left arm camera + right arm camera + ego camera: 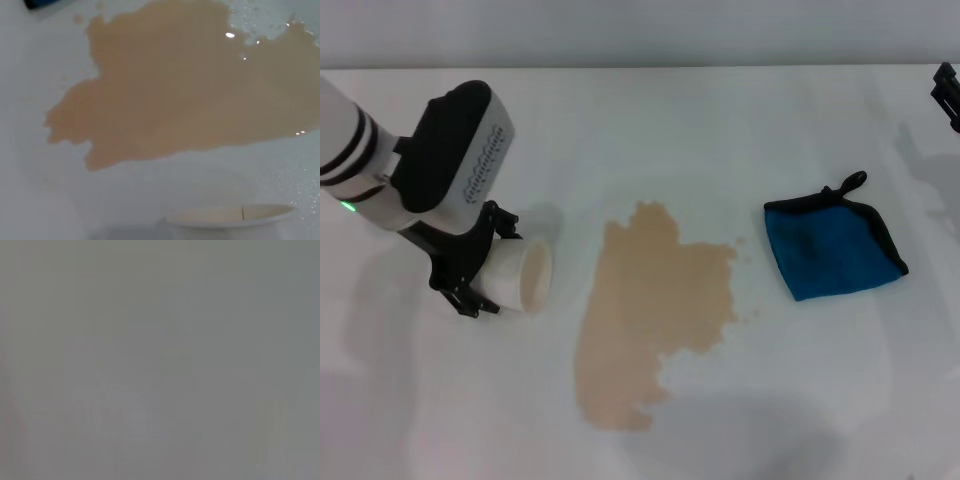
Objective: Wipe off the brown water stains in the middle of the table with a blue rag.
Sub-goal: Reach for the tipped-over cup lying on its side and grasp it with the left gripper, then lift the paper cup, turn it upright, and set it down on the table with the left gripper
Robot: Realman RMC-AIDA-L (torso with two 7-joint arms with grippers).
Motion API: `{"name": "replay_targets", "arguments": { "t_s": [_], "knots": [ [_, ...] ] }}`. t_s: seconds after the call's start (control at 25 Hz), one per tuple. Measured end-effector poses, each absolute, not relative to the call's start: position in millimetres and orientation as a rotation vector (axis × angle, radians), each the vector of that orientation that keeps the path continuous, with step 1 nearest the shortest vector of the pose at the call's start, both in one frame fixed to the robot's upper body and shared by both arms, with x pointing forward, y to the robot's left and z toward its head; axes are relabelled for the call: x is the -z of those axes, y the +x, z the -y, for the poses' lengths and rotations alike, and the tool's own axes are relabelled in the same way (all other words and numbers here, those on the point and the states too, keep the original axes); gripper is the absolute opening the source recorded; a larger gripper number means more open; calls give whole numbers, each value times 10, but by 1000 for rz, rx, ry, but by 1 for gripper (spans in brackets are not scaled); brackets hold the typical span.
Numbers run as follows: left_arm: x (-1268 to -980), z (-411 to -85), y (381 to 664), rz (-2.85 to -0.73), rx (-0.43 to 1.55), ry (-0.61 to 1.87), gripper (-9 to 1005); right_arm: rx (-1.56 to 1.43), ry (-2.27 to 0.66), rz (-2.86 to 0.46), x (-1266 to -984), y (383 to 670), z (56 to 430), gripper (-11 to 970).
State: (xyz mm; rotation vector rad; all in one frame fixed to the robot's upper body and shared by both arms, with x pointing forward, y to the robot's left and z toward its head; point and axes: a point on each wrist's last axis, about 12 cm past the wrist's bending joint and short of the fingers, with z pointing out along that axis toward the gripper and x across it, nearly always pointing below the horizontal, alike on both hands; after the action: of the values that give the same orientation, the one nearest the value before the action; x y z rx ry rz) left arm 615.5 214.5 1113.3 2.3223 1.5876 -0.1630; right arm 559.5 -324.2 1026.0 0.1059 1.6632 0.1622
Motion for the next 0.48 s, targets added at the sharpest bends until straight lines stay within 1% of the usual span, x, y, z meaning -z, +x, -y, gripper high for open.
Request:
{"name": "replay_targets", "arguments": {
  "t_s": [0.44, 0.48],
  "knots": [
    [-11141, -2095, 6214, -1626, 99, 2234, 849, -150, 105, -1660, -10268, 5598, 3272, 841],
    [-11143, -2089, 6218, -1628, 96, 2225, 831, -148, 107, -1659, -10269, 5599, 3277, 841]
  ]
}}
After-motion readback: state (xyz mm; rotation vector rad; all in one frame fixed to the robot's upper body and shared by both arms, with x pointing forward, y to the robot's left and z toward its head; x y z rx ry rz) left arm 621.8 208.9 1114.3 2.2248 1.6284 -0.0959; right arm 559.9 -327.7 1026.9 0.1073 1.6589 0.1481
